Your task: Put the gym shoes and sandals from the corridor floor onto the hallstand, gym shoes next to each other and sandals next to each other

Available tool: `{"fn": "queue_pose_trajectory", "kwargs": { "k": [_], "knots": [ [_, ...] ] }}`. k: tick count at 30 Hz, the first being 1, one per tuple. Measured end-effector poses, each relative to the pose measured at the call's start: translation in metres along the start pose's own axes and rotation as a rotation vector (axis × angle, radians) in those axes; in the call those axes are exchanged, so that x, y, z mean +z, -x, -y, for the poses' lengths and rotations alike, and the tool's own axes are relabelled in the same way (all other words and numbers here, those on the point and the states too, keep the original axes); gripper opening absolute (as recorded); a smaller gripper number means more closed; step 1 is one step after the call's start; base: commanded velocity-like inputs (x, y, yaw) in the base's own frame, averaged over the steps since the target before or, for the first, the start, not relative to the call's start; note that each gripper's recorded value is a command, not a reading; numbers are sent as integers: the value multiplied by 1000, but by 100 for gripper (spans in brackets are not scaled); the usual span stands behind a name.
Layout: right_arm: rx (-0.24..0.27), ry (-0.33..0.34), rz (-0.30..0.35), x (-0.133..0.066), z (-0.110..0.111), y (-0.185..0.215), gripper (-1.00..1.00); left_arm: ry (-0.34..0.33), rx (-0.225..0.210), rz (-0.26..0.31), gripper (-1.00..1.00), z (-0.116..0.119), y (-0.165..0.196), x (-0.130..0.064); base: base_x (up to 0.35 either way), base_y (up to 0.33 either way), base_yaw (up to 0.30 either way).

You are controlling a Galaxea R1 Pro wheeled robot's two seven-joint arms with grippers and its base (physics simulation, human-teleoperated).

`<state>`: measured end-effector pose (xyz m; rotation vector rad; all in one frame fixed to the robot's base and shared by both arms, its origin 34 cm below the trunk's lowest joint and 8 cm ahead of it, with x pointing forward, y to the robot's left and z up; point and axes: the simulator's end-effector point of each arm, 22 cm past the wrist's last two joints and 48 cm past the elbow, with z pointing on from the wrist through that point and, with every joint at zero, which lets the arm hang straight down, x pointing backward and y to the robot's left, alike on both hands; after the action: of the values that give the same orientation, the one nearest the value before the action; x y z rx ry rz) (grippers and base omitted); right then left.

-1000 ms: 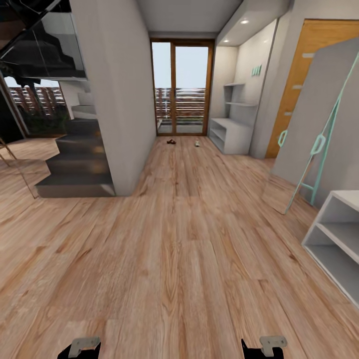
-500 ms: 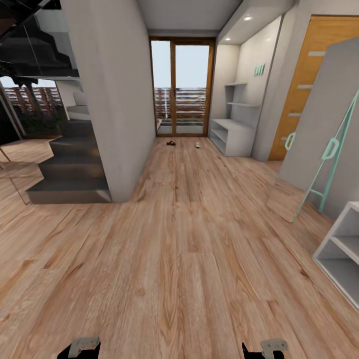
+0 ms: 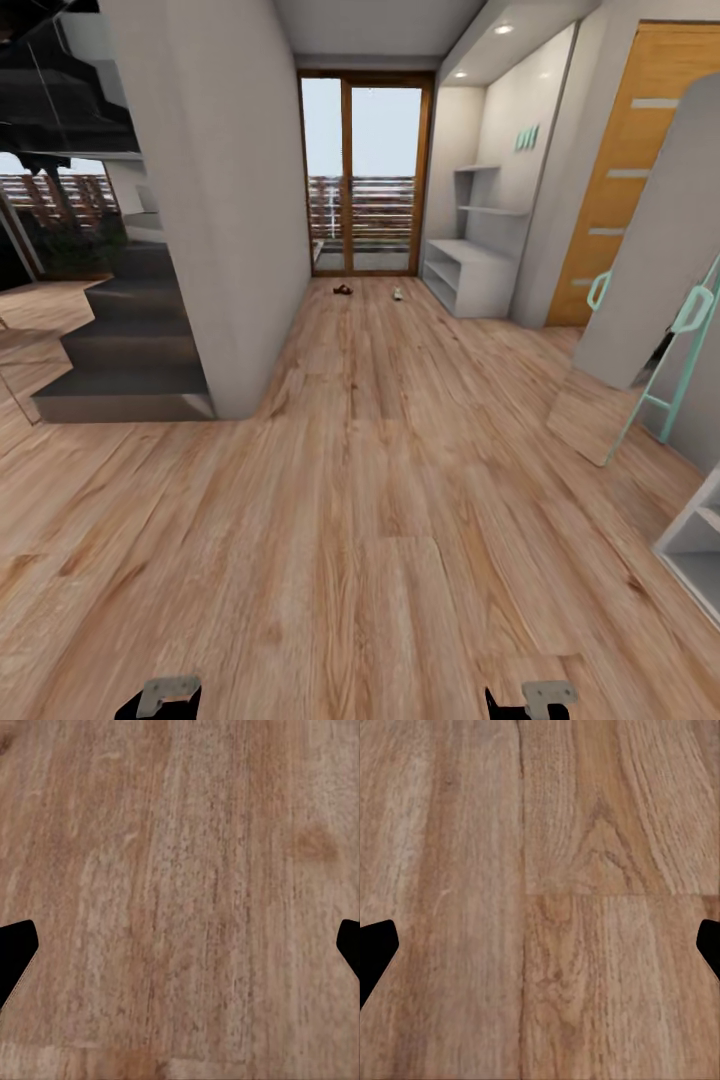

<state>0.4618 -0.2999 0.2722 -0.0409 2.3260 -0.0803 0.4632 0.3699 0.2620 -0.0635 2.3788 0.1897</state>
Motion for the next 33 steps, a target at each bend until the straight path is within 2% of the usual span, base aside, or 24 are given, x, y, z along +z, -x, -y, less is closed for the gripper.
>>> {"fn": "queue_pose_trajectory", "kwargs": {
  "k": [33],
  "knots": [
    [2,-1,0,0,0,0,100,-2,4,-1,100,0,0,0,339,0,0]
  ]
}}
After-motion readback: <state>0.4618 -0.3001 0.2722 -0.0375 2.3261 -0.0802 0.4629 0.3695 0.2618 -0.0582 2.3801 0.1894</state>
